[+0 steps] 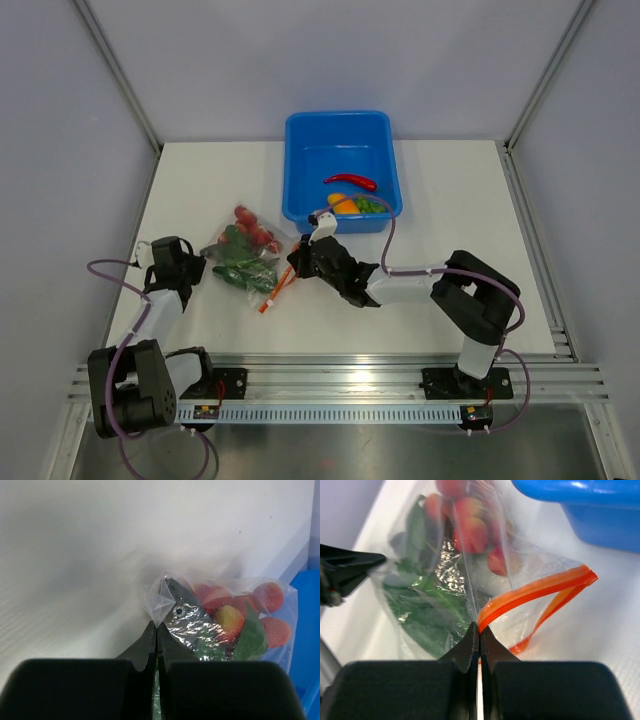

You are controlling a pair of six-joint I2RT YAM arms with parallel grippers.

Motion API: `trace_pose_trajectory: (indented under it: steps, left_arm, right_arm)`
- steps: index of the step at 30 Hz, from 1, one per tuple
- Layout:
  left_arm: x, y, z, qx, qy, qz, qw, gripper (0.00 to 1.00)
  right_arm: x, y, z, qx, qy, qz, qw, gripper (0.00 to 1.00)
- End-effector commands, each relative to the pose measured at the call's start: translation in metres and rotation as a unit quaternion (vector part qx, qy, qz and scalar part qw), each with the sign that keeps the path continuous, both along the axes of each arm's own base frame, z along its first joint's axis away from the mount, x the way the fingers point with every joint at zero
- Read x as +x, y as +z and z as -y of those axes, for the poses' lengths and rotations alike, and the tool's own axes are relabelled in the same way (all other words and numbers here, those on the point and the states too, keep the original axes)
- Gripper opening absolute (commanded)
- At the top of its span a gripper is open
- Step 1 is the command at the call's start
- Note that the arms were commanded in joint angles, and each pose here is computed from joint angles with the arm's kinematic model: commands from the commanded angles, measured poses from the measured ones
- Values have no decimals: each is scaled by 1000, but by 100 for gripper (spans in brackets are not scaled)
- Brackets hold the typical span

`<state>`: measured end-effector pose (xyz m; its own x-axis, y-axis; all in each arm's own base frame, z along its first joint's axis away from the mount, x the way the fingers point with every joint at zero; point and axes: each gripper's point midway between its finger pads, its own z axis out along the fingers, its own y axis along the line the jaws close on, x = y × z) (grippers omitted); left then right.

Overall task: Open the zip-top bag and remove the fake food
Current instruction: Pick up the fake vegetable from the zipper food storage bag.

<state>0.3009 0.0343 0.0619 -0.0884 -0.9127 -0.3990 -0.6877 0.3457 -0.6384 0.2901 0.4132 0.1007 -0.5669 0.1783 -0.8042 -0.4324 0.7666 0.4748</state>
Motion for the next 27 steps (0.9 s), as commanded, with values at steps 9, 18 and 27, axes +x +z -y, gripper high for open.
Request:
trace_pose_trajectory:
  steps: [9, 18, 27]
  left_arm:
    - [7, 7, -12, 28, 11, 2, 1000, 0]
    - [7, 7, -13, 31, 12, -1, 999, 0]
    - [8, 4, -12, 28, 6, -10, 1000, 0]
  right_arm:
    - [-24, 94, -25, 171, 80, 25, 982, 10]
    - [-43, 98, -37, 167, 155, 34, 973, 58]
    - [-38, 91, 2, 106, 115, 98, 983, 66]
